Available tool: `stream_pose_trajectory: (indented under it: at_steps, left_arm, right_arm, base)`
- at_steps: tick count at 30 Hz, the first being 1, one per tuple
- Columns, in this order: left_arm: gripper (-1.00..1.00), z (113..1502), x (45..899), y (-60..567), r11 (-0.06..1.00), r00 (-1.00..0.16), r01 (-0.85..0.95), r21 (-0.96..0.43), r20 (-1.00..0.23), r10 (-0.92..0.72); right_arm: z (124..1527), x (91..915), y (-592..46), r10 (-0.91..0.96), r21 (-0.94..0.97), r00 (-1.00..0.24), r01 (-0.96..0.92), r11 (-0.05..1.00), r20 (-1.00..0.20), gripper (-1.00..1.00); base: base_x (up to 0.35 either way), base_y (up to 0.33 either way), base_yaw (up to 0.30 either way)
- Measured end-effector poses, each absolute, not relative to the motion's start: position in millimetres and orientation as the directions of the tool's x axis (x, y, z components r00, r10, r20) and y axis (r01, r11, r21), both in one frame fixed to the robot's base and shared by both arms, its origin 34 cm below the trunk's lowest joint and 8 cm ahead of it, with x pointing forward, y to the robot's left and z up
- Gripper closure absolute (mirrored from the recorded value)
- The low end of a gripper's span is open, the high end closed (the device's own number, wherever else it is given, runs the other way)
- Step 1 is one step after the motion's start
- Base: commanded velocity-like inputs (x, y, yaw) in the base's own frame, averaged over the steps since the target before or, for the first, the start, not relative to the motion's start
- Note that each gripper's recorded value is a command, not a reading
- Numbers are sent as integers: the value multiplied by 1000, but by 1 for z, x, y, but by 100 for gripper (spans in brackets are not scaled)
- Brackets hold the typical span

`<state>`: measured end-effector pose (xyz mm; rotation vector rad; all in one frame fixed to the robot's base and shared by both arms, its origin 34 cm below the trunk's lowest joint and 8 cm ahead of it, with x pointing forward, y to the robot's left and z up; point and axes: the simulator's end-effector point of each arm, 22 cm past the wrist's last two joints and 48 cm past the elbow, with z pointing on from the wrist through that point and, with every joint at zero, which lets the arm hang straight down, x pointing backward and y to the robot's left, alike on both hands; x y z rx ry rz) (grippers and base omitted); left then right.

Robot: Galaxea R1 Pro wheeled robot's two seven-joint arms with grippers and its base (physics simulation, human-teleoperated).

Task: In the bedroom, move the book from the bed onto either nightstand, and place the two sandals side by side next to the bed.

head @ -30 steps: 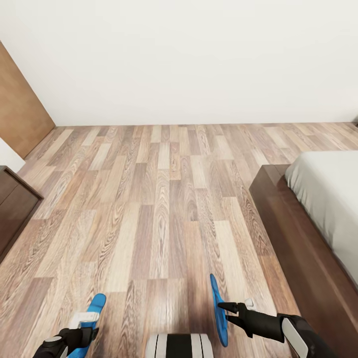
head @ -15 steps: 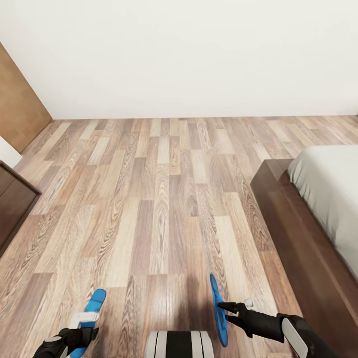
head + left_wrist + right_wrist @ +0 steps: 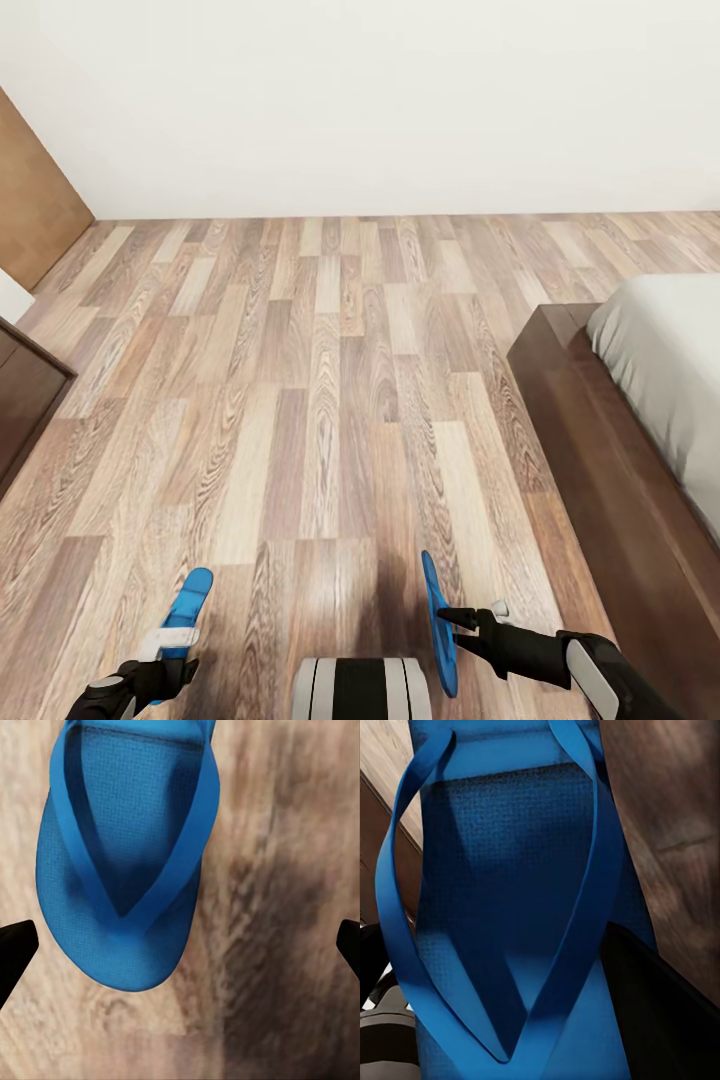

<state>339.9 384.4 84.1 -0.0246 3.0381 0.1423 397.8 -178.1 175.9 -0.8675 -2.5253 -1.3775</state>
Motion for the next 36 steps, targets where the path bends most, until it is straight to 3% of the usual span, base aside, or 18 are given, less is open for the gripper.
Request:
stream_pose_trajectory:
  at_steps: [36]
  left_arm:
    - [-100, 84, 340, 384, 996, -995, -21, 92, -102, -11]
  right_arm:
    - [176, 398, -177, 420, 728, -825, 546, 414, 379, 100]
  base:
    - [41, 0, 0]
